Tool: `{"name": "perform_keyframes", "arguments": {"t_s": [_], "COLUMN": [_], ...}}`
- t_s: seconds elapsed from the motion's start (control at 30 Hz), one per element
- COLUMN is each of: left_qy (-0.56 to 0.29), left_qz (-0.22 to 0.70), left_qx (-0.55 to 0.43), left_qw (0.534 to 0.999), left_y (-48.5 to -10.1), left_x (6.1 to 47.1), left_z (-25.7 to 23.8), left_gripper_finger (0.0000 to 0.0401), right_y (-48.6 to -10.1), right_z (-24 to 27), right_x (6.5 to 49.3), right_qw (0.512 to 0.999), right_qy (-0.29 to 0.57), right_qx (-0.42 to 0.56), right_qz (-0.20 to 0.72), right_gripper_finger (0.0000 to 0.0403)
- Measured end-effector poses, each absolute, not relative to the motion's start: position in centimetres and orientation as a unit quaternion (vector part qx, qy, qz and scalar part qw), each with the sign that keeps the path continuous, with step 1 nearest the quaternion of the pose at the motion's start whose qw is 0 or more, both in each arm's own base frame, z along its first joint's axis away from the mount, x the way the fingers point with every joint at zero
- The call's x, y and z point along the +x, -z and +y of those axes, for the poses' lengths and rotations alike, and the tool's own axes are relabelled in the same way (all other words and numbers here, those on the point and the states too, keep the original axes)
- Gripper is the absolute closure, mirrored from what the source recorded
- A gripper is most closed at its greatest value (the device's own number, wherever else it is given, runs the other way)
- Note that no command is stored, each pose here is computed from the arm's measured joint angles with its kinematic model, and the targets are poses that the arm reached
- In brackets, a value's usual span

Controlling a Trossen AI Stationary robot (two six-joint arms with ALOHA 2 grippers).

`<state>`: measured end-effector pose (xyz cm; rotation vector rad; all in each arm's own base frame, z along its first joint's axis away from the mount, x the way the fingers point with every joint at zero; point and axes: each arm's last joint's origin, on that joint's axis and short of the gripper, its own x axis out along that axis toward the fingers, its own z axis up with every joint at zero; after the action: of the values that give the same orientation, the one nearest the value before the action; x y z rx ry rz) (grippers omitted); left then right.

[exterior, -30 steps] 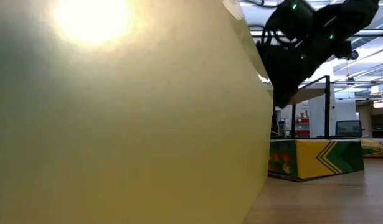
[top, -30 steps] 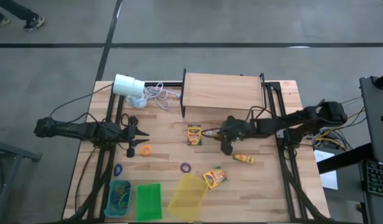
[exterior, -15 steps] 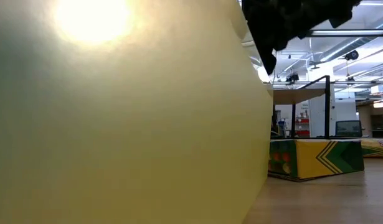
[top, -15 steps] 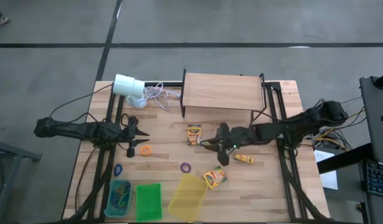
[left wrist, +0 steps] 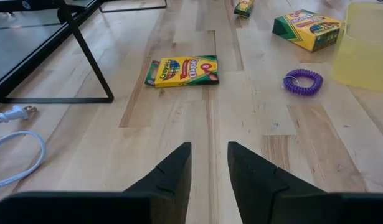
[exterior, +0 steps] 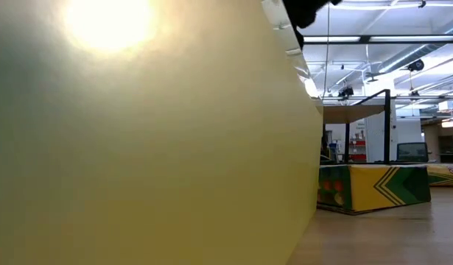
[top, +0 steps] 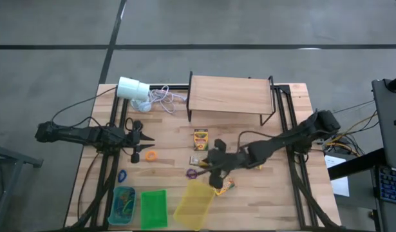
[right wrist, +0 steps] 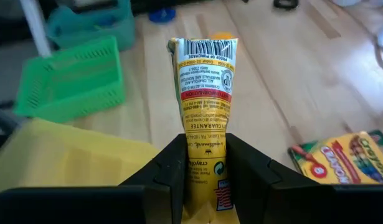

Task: Pick & Place Office Desk Supplies
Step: Put the crayon box into the yellow bin

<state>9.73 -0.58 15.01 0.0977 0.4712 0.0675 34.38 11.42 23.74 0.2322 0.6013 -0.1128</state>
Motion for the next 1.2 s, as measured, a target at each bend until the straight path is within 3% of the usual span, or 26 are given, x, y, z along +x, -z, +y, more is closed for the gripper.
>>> {"name": "perform_keyframes", "arguments": {"t_s": [0.13,0.37,0.8,1.03,1.2], "left_qy": [-0.033,-0.034,-0.033,-0.033,-0.033], "left_qz": [0.233,0.233,0.239,0.244,0.246], "left_qx": [0.048,0.047,0.048,0.049,0.050], "left_qw": [0.971,0.971,0.969,0.968,0.967], "left_y": [-15.0,-15.0,-14.9,-14.8,-14.8], "left_x": [9.7,9.7,9.8,9.8,9.9], "left_z": [-0.6,-0.6,-0.6,-0.6,-0.6], "left_gripper_finger": [0.0292,0.0292,0.0292,0.0292,0.0292], "right_y": [-24.8,-26.2,-24.5,-23.9,-22.8], "right_z": [13.0,15.9,19.3,20.1,20.6], "right_x": [36.3,38.5,39.2,40.9,41.8], "right_qw": [0.939,0.920,0.909,0.920,0.930], "right_qy": [0.063,0.084,0.087,0.068,0.041], "right_qx": [0.110,0.192,0.219,0.240,0.205], "right_qz": [0.319,0.331,0.344,0.301,0.302], "right_gripper_finger": [0.0304,0.0297,0.0307,0.0312,0.0311]}}
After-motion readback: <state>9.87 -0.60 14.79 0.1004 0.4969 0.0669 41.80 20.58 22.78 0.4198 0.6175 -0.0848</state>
